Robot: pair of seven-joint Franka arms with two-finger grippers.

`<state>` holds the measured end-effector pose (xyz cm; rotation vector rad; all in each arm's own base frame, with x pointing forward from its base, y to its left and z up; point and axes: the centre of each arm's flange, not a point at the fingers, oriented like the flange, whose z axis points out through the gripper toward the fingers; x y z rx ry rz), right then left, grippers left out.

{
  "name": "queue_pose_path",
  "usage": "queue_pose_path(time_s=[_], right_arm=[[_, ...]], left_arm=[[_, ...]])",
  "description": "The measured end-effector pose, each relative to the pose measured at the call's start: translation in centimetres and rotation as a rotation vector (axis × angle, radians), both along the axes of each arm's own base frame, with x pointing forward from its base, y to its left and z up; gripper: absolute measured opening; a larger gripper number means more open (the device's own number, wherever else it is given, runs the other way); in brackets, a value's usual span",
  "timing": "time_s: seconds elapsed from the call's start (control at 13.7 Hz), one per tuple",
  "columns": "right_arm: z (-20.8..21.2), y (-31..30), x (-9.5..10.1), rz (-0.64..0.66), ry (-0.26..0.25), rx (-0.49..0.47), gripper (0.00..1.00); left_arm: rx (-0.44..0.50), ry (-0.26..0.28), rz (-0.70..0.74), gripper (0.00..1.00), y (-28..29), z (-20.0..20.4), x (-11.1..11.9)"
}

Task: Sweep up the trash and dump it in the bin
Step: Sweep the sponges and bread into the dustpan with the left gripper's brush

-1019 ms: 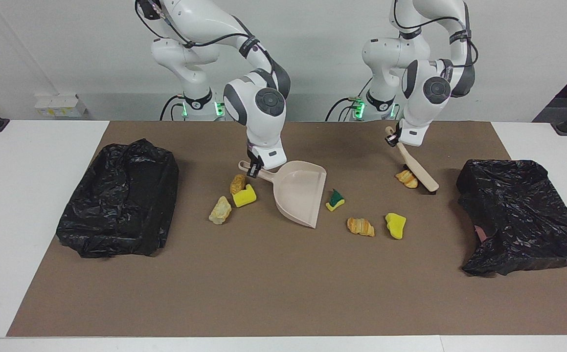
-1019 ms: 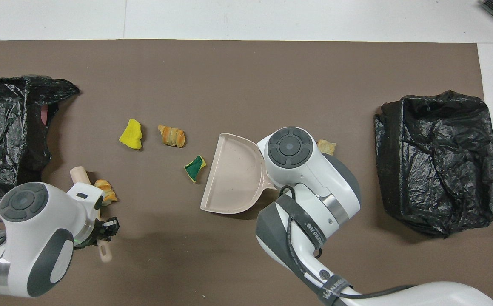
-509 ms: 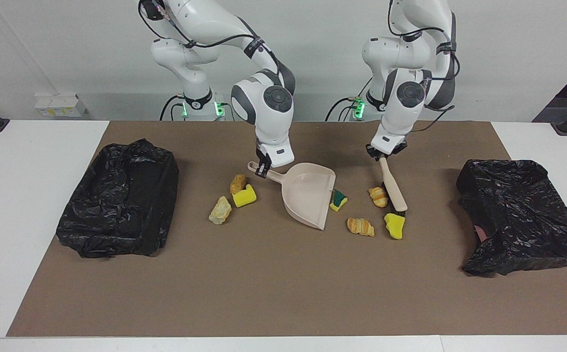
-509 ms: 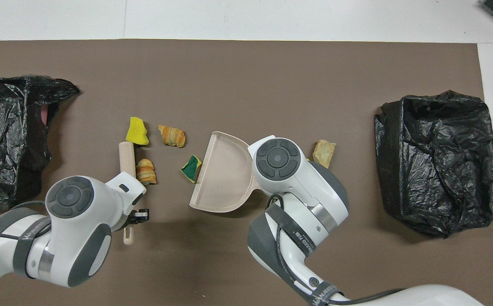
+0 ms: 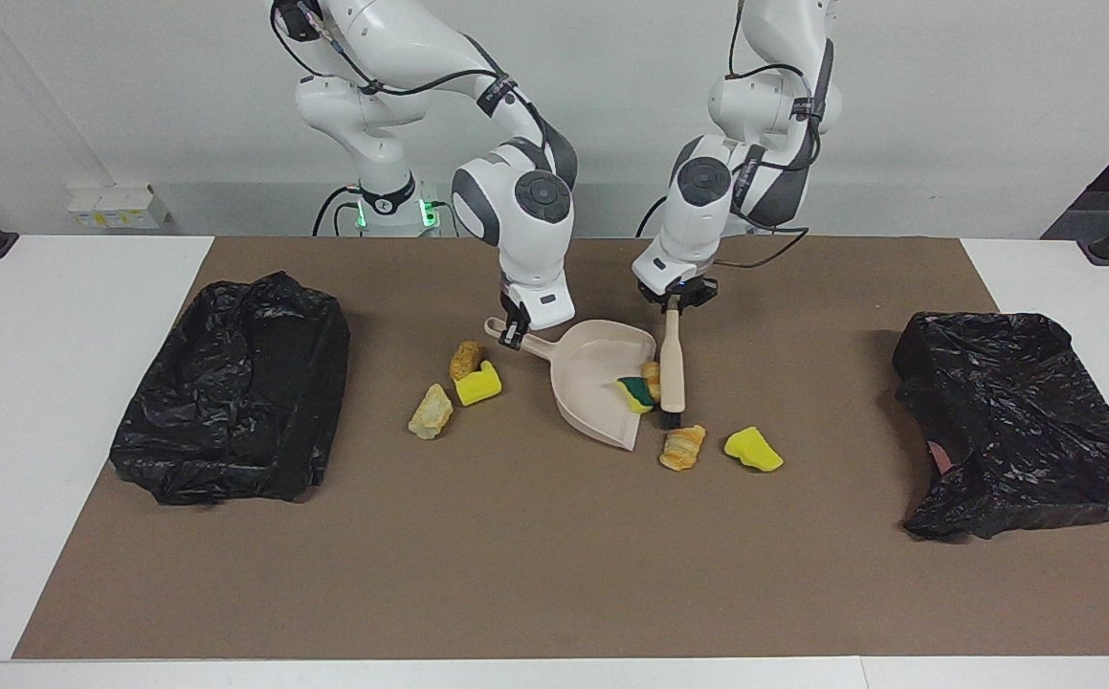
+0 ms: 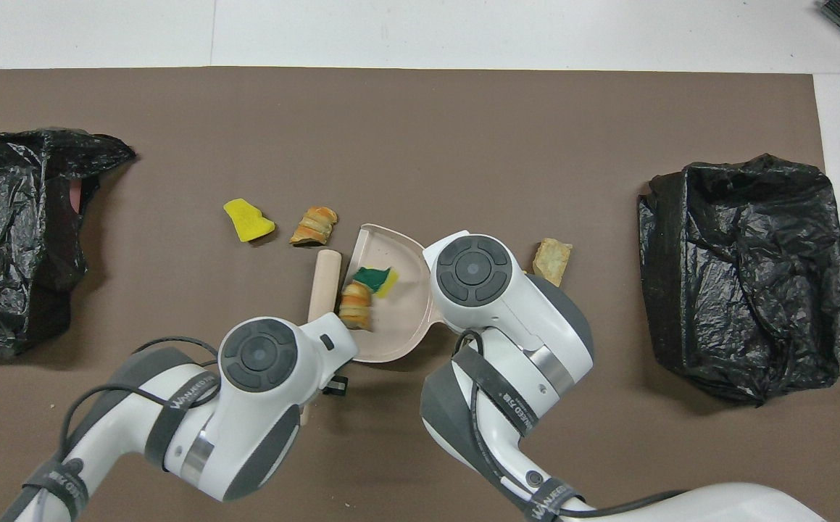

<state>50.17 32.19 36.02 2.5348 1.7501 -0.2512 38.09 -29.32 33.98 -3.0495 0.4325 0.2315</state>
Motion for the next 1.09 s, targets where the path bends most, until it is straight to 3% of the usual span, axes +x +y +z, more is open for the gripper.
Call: queue_pose_path(time_s=[0.15, 0.36, 0.73, 1.09], right_arm=[[0.0, 0.0, 0.0, 0.000, 0.000, 0.000, 0.32], [0.0, 0.0, 0.0, 0.000, 0.001, 0.000, 0.32], [-0.1, 0.0, 0.0, -0.015, -0.001, -0.002, 0.32], [-0.1, 0.1, 0.0, -0.036, -0.004, -0.004, 0.32]], left_arm=[[0.003, 0.021, -0.066, 0.27, -3.2, 1.9, -1.4], [-0.028, 0.085, -0.108, 0.27, -3.6, 6.4, 0.2], [-0.090, 0.108, -0.065, 0.27, 6.6, 7.3, 8.9], [-0.038, 0.050, -0.143, 0.27, 17.0, 6.1, 17.2]])
